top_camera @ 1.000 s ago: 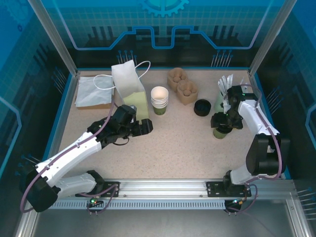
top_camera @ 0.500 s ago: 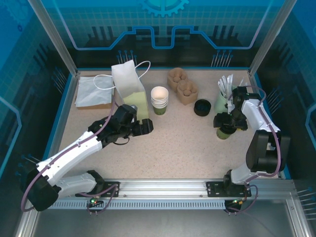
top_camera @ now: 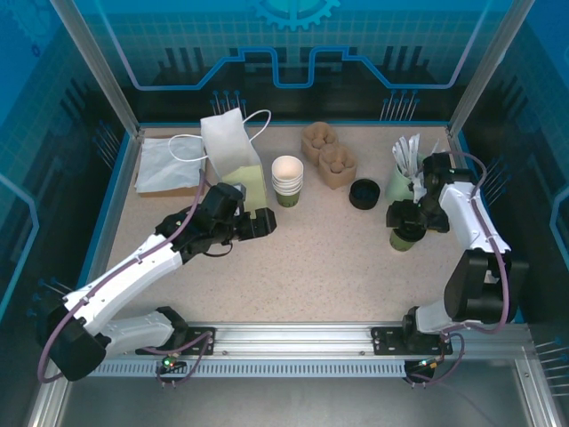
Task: Pack the takeout coffee
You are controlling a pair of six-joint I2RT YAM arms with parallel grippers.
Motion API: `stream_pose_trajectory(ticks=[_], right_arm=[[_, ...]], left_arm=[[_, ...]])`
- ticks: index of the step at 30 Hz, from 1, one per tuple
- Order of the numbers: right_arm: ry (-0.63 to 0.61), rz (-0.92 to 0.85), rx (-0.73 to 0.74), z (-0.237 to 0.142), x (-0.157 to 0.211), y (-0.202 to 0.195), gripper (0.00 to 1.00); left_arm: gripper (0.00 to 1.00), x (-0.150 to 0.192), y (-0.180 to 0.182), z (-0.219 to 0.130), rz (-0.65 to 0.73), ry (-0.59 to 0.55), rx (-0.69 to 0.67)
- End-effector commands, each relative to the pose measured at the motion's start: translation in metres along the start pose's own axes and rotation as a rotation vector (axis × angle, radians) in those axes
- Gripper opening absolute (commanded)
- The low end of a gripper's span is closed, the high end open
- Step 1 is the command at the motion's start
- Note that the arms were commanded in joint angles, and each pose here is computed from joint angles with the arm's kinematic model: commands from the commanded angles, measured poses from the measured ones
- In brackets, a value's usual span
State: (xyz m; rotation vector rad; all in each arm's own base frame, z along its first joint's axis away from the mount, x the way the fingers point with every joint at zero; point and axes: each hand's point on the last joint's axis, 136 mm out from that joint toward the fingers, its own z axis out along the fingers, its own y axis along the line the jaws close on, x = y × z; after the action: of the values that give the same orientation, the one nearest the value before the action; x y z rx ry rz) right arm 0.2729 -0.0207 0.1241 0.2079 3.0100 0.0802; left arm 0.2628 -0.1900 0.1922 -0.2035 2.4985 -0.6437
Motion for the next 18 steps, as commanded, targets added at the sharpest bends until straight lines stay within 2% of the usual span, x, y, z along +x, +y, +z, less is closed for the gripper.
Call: stream_pose_trajectory(ticks=[1,9,18], right_arm=[[-0.019,0.031,0.014,-0.017,0.002,-0.005,1.00],[-0.149,0.034,0.033,-0.063,-0.006,-0.006,1.00],[-0.403,-0.118,-0.137,-0.135,-0.012,0.050,0.92]], left_arm=[[0.98,-0.005,-0.005,-0.007,0.020,0.002,0.017],[0.99,-0.014,-0.008,-0.020,0.013,-0.029,0.040],[0.99,-0.028,-0.015,-0.049,0.002,-0.090,0.079]])
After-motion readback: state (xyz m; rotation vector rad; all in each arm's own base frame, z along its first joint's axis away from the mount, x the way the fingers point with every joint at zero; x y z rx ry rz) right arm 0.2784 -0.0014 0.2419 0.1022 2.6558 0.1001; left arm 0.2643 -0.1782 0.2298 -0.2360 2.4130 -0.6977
